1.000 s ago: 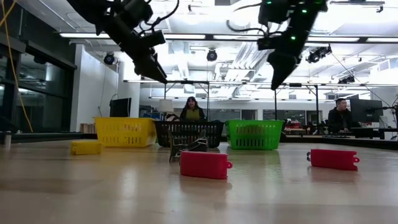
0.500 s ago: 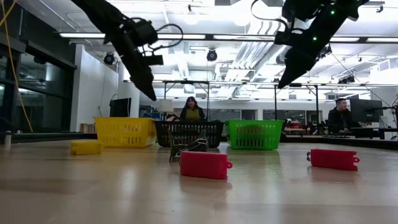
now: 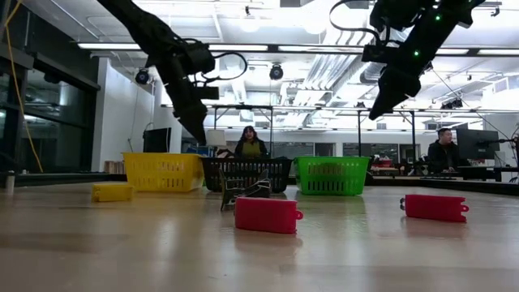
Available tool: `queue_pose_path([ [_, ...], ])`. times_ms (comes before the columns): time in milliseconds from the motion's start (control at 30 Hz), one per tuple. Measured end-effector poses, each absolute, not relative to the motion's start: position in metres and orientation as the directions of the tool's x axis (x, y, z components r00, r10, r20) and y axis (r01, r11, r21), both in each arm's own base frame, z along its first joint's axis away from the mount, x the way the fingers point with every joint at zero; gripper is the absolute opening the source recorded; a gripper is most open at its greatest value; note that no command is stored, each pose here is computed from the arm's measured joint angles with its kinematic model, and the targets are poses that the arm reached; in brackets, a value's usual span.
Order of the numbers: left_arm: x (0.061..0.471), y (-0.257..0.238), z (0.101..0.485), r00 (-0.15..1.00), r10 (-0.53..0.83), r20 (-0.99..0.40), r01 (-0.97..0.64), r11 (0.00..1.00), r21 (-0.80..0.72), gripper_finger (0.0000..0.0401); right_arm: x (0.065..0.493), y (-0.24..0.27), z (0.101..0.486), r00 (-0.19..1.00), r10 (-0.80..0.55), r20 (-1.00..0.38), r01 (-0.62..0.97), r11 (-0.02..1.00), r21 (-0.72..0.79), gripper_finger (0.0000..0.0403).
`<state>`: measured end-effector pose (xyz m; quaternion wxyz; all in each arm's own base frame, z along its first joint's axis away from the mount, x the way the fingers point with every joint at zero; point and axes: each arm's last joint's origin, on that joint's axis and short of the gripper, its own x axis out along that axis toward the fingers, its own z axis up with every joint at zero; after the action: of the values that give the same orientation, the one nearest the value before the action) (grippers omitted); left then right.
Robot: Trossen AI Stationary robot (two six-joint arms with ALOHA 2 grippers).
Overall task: Pick and place Stapler, Stapler remover, tape
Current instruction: Put the green stapler into the black bin
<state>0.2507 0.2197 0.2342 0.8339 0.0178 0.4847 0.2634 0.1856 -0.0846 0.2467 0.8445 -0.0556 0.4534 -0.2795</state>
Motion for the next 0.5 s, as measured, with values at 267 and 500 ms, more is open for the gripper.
queue_pose_path([
  [267,0.251,0.216,0.230,0.363,0.430,-0.827,-0.414,0.869,0.270,0.0218,0.184,-0.084,0.245,0.417,-0.509,-0.753,0.410,0.845,-0.344,0.0197],
  [500,0.260,0.218,0.208,0.334,0.385,-0.861,-0.436,0.872,0.221,0.0218,0.183,-0.083,0.244,0.415,-0.500,-0.760,0.404,0.850,-0.338,0.0197],
])
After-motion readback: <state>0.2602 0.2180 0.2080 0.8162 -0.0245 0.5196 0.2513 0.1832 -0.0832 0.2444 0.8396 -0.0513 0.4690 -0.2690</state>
